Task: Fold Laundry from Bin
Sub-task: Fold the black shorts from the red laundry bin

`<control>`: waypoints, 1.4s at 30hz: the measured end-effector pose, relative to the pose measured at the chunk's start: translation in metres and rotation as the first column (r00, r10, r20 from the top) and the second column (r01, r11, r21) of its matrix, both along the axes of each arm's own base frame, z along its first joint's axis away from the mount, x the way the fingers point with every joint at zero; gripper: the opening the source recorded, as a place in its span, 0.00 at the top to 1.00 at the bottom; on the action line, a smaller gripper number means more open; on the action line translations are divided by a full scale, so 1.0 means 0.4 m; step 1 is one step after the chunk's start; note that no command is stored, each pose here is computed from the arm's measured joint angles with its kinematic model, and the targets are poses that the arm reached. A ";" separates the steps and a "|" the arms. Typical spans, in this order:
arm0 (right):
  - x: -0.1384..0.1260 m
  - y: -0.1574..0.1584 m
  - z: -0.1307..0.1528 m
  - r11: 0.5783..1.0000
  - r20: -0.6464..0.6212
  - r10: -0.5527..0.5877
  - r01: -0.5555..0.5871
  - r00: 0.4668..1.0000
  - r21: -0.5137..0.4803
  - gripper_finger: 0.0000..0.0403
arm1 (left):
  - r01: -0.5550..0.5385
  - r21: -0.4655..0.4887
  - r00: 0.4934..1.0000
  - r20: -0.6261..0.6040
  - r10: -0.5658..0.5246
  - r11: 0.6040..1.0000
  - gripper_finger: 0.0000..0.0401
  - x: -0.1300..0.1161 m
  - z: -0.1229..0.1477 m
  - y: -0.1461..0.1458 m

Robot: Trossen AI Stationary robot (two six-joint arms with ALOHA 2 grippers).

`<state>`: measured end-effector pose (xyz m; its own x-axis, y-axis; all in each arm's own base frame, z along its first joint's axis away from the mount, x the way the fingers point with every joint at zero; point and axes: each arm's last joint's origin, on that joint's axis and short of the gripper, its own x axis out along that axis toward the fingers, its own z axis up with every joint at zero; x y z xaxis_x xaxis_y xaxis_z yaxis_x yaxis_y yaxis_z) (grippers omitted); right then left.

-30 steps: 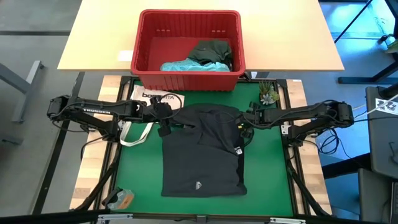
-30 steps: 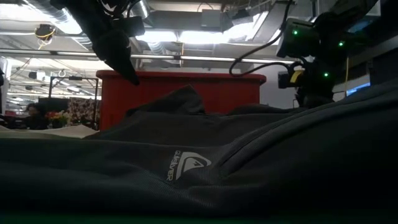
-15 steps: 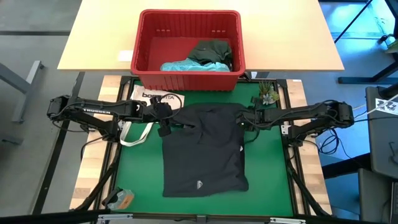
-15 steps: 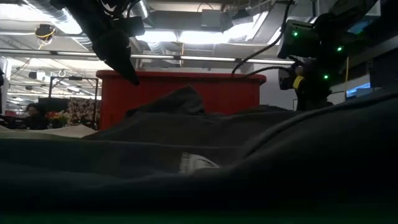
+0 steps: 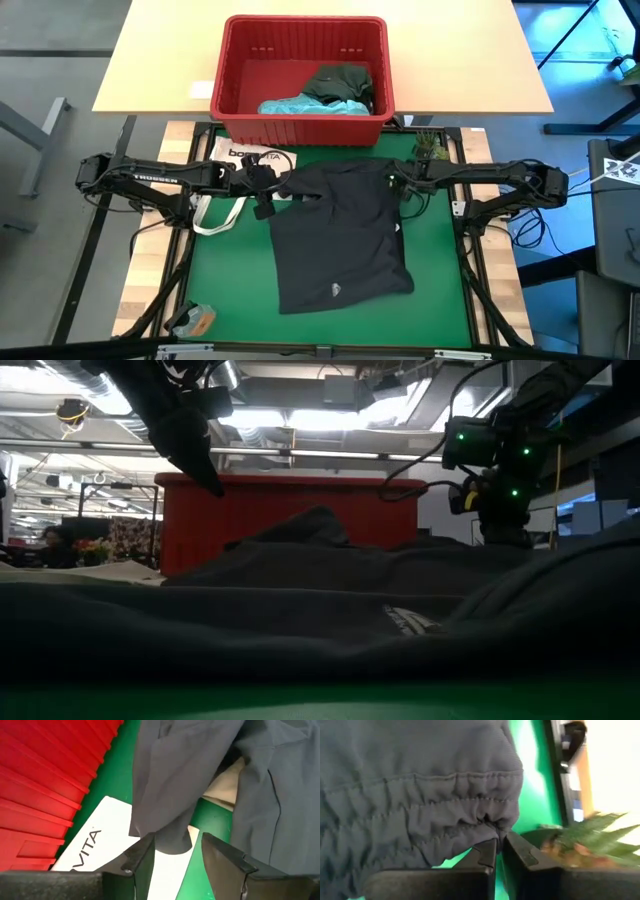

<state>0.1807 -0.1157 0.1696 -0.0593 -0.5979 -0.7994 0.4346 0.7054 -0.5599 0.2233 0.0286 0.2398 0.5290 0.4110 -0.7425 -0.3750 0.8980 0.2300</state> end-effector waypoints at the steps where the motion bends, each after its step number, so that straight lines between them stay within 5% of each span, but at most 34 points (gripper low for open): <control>1: 0.001 0.001 -0.001 1.000 0.012 0.008 -0.008 1.000 0.022 0.96 | 0.000 0.000 1.000 0.000 0.000 1.000 0.61 0.000 0.000 0.000; 7: 0.005 0.008 -0.005 0.993 0.059 0.036 -0.042 0.998 0.110 0.92 | 0.000 0.000 1.000 0.000 0.000 1.000 0.61 0.000 0.000 0.000; 12: 0.005 0.008 -0.004 0.994 0.051 0.032 -0.037 0.998 0.099 0.73 | 0.021 -0.059 1.000 0.012 -0.021 0.998 0.61 0.001 -0.001 -0.004; 18: -0.017 0.009 0.013 0.999 -0.120 0.002 0.003 0.993 0.035 0.53 | 0.104 -0.229 0.994 0.051 -0.094 0.968 0.61 0.006 -0.004 -0.044; 23: -0.023 0.009 0.081 0.997 -0.155 -0.079 0.081 0.985 0.009 0.47 | 0.165 -0.244 0.986 0.057 -0.155 0.956 0.61 0.006 -0.004 -0.091; 27: -0.022 0.010 0.146 0.993 -0.062 -0.115 0.115 0.991 -0.012 0.46 | 0.186 -0.242 0.982 0.077 -0.172 0.952 0.61 0.006 -0.001 -0.124; 30: -0.019 0.032 0.185 0.993 0.080 -0.103 0.099 0.991 0.063 0.46 | 0.243 -0.244 0.967 0.138 -0.215 0.939 0.61 0.013 0.007 -0.159; 37: -0.004 0.172 0.232 0.947 0.371 -0.015 -0.105 0.928 0.302 0.46 | 0.372 -0.188 0.905 0.289 -0.311 0.909 0.61 0.031 0.026 -0.250; 42: 0.031 0.296 0.247 0.872 0.527 0.026 -0.277 0.849 0.403 0.46 | 0.443 -0.171 0.862 0.351 -0.365 0.880 0.61 0.065 0.001 -0.320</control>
